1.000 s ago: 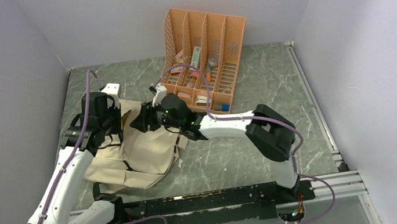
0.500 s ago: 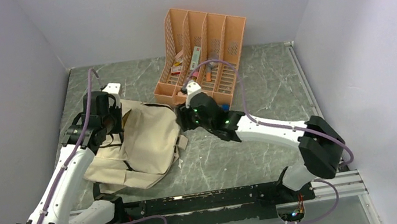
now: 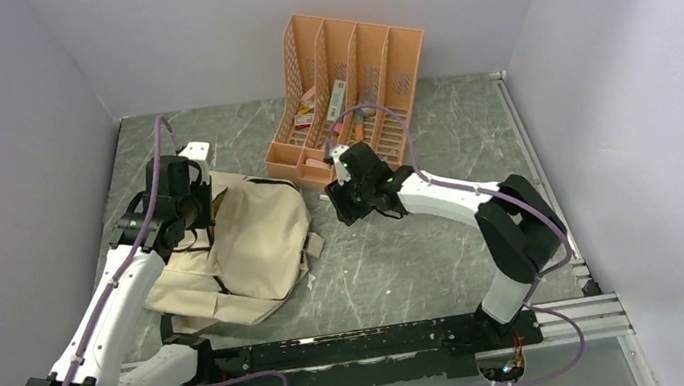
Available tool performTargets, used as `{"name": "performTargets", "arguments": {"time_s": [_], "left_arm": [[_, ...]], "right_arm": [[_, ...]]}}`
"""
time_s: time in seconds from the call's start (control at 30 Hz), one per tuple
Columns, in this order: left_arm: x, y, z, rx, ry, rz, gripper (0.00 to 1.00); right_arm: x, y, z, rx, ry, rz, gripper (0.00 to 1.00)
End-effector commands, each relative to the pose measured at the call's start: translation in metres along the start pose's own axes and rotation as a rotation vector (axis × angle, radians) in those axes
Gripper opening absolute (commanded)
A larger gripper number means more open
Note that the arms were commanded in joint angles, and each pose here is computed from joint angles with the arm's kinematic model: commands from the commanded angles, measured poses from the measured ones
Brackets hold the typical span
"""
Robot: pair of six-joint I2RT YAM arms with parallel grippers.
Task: Pack the student bag
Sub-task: Pick up the stationery from the center of the board.
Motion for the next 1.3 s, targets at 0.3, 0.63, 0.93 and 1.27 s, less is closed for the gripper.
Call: {"name": "performTargets", "arguments": {"time_s": [0.3,0.63,0.93,1.27], "left_arm": [[0.008,-0.002,0.004,-0.013,-0.075,-0.007,0.05],[0.008,-0.003,0.003,-0.019,-0.076,-0.009,0.05],[0.011,-0.003,0.0,-0.025,-0.068,-0.01,0.05],[0.011,-0.003,-0.001,-0.025,-0.063,-0.011,0.05]], "right_arm": [[0.031,-0.002,-0.037,0.041,0.044,0.245,0.57],[0.035,-0.011,-0.06,-0.015,0.098,0.349,0.57],[0.023,-0.021,-0.072,-0.099,0.168,0.392,0.57],[0.006,-0.016,-0.077,0.041,0.299,0.367,0.42]]}}
Point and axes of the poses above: each gripper's point midway between its finger pads, its own z axis back along the fingers, its own y axis along the line the jaws close on, x = y × z, the point moved 10 cm from there along z, back along the fingers, and after that the axes turned 6 degrees about -z, right-handed, at the moved point
